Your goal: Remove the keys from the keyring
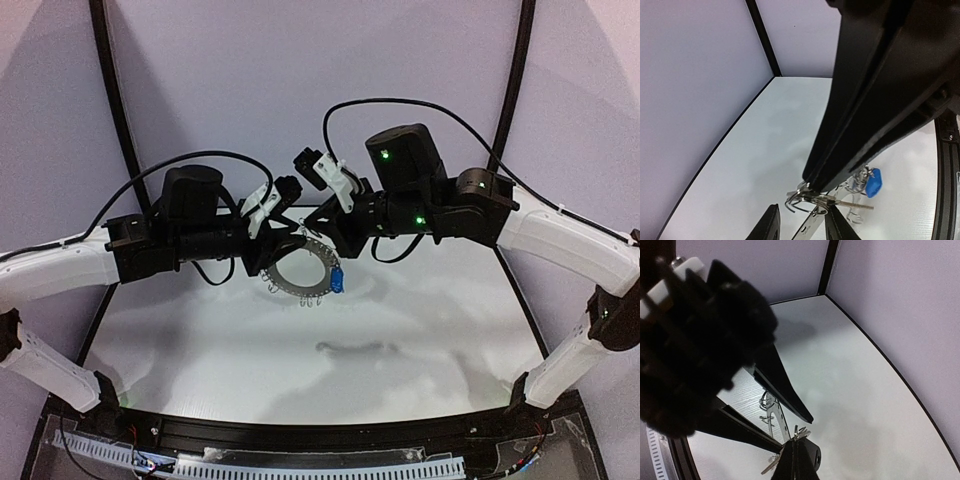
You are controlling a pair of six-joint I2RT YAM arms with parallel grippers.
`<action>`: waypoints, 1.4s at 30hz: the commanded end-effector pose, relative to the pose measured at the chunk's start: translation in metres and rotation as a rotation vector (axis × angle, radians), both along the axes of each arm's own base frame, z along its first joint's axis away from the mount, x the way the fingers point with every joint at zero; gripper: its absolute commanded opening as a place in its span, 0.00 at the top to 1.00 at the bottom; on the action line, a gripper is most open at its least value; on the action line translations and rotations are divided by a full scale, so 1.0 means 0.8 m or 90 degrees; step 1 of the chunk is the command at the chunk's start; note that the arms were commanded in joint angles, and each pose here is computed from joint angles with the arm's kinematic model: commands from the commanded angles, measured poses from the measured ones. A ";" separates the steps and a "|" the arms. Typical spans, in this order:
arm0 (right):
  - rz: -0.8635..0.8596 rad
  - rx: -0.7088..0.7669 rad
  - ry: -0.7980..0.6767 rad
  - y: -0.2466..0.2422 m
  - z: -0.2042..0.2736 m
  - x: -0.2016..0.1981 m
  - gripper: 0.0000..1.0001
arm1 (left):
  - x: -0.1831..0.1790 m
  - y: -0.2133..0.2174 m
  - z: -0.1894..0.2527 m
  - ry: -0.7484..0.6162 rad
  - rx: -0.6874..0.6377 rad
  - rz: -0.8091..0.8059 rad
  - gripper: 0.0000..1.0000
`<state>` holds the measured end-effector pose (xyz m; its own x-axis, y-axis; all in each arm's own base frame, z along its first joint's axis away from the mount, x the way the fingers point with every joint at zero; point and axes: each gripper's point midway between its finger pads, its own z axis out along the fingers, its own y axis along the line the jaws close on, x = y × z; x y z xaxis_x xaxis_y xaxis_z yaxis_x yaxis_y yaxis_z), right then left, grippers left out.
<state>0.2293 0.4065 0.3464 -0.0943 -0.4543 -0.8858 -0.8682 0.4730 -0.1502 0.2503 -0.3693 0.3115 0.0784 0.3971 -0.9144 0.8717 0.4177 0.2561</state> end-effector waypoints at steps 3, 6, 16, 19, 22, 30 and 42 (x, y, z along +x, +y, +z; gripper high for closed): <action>-0.019 0.042 -0.008 0.012 0.022 0.007 1.00 | -0.004 -0.002 0.012 -0.017 -0.020 -0.016 0.68; -0.016 0.041 -0.002 0.014 0.021 0.006 1.00 | -0.002 -0.002 0.012 -0.020 -0.022 -0.012 0.68; 0.020 0.061 0.019 0.019 0.026 -0.008 1.00 | 0.019 -0.003 0.005 -0.038 -0.004 0.031 0.71; 0.017 0.057 0.019 0.019 0.024 -0.007 1.00 | 0.018 -0.003 0.005 -0.039 -0.005 0.028 0.75; 0.012 0.053 0.015 0.017 0.023 -0.005 1.00 | 0.020 0.000 0.005 -0.044 -0.005 0.037 0.83; -0.010 0.039 0.013 0.008 0.020 0.000 1.00 | 0.030 0.014 0.004 -0.060 0.006 0.083 0.85; -0.019 0.051 0.024 0.011 0.022 0.002 1.00 | 0.031 0.018 0.003 -0.057 0.007 0.091 0.72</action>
<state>0.2339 0.4094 0.3396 -0.1579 -0.4381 -0.8849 -0.8537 0.5110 -0.1007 0.2718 -0.3653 0.3089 0.1012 0.4256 -0.8992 0.8004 0.5020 0.3276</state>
